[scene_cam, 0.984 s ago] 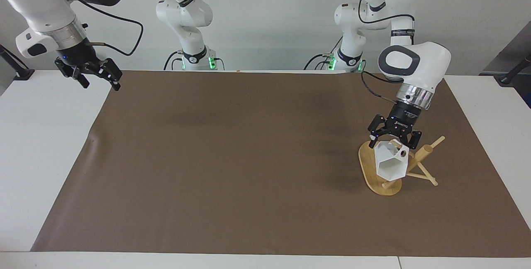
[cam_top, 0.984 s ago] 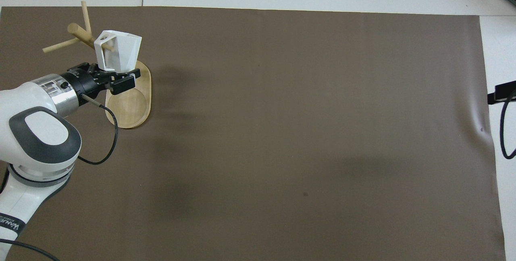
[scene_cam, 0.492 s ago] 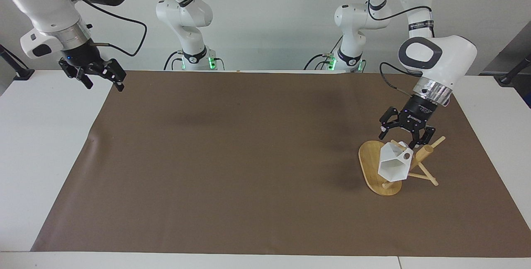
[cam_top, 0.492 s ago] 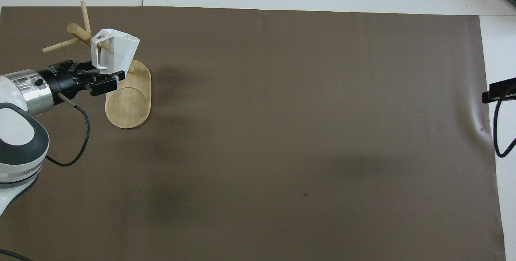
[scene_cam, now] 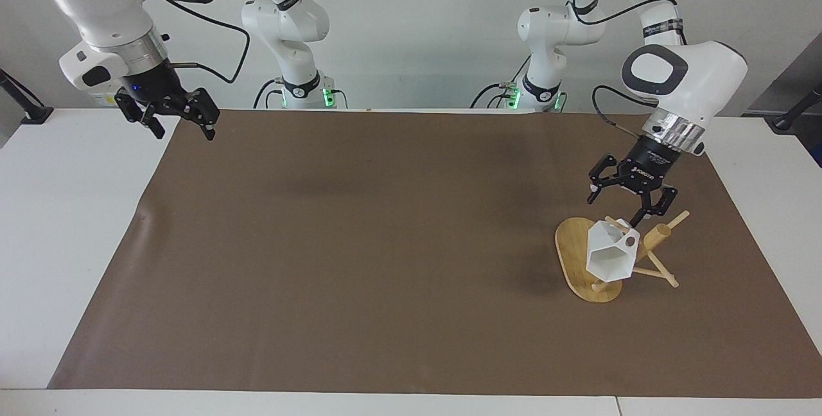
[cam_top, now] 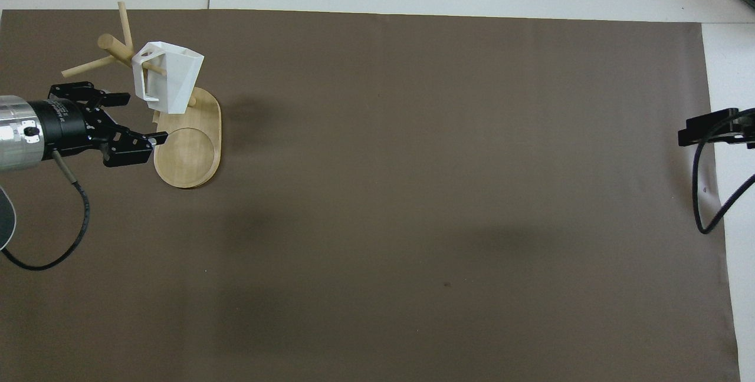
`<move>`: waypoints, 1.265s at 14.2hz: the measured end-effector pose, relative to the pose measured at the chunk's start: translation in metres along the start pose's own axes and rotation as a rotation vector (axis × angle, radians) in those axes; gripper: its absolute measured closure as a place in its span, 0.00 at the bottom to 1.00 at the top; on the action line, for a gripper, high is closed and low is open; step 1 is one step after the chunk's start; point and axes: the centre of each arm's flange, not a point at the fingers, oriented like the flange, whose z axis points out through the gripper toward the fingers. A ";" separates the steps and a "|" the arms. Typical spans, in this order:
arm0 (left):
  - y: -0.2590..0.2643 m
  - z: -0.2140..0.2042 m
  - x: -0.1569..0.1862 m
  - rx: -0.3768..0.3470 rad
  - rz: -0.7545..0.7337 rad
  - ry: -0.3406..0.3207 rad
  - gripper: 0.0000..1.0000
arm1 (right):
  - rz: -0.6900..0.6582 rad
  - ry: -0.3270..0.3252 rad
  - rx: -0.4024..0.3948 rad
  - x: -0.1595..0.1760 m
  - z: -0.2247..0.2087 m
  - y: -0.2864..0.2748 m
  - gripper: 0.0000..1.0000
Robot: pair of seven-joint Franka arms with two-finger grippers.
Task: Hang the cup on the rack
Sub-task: 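Open the left gripper and pull it back from the cup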
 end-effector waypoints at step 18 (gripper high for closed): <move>-0.018 -0.074 -0.008 0.485 1.890 0.247 0.00 | 0.053 0.009 -0.004 -0.001 -0.001 0.030 0.00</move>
